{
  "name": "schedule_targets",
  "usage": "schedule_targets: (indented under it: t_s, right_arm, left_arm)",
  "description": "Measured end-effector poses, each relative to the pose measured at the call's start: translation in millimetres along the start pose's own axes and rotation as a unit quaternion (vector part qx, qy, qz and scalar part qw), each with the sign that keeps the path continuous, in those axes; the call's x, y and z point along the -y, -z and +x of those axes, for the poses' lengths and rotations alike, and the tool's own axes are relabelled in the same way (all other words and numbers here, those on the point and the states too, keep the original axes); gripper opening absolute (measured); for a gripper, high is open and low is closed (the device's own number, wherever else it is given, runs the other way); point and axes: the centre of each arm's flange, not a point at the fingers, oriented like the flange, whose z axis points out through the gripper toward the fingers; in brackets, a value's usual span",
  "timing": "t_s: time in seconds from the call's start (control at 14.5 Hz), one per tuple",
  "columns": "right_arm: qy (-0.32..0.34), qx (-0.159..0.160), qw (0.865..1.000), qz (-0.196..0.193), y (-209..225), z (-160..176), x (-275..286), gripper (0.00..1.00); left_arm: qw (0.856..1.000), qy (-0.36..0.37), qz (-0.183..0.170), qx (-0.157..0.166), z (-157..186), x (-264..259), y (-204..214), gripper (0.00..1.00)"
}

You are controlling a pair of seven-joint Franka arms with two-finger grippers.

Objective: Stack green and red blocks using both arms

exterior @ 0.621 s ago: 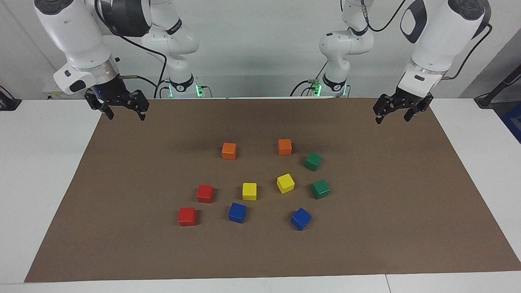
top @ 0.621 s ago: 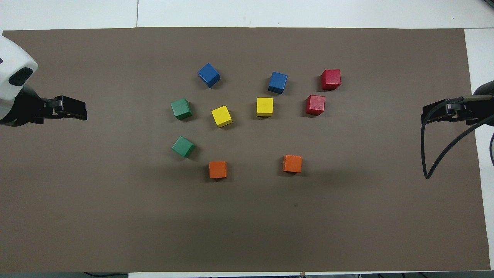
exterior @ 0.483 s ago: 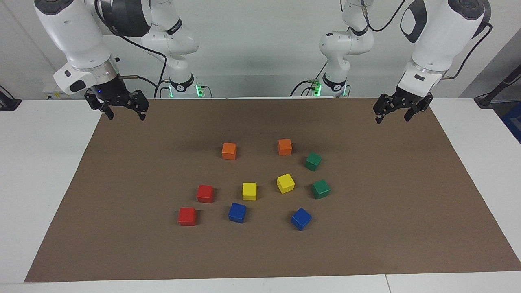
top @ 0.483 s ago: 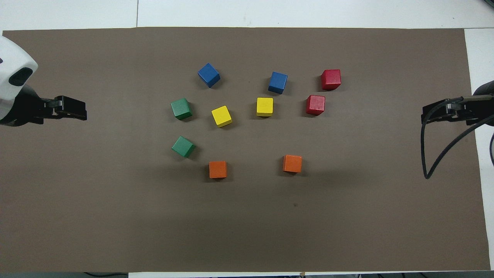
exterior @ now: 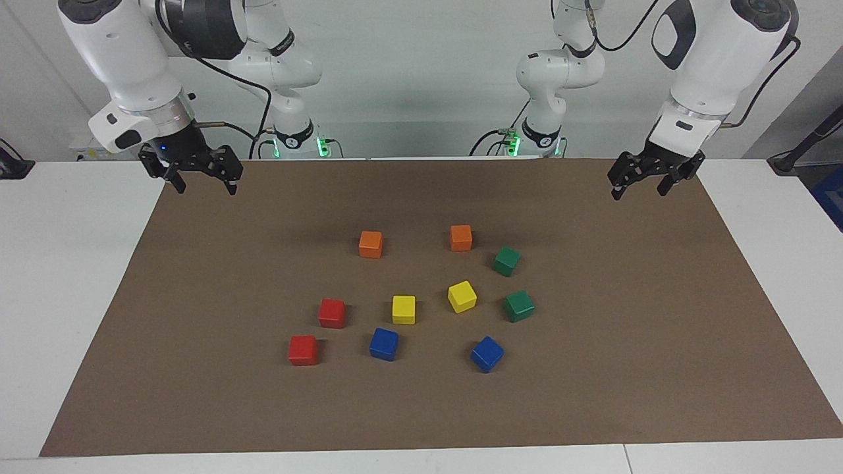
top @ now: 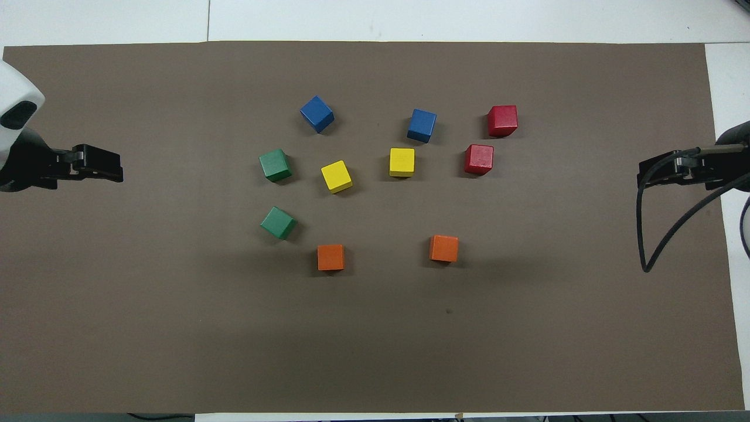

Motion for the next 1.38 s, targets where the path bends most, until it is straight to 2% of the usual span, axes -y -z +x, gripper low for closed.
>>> schedule_targets:
  t_s: [0.41, 0.55, 0.69, 0.83, 1.03, 1.17, 1.38]
  right_arm:
    - [0.000, -0.001, 1.000, 0.000, 1, 0, 0, 1.00]
    - [0.000, -0.001, 1.000, 0.000, 1, 0, 0, 1.00]
    - [0.000, -0.001, 1.000, 0.000, 1, 0, 0, 1.00]
    - [0.000, -0.001, 1.000, 0.000, 1, 0, 0, 1.00]
    - [-0.002, 0.004, 1.000, 0.000, -7, -1, 8, 1.00]
    - [-0.029, 0.001, 1.000, 0.000, -25, 1, 36, 1.00]
    - [-0.064, -0.012, 0.998, 0.001, -71, 13, 96, 1.00]
  left_arm:
    - [1.000, -0.016, -0.006, -0.014, 0, -24, 1, 1.00]
    - [1.000, -0.009, -0.009, -0.019, 5, -43, -12, 1.00]
    - [1.000, 0.012, -0.014, -0.013, 16, -66, -43, 1.00]
    - [0.999, 0.049, -0.020, -0.007, 28, -102, -96, 1.00]
    - [0.995, 0.100, -0.018, 0.013, 13, -144, -176, 1.00]
    - [0.989, 0.146, -0.013, 0.013, -6, -167, -205, 1.00]
    - [0.988, 0.153, -0.009, 0.009, -20, -181, -218, 1.00]
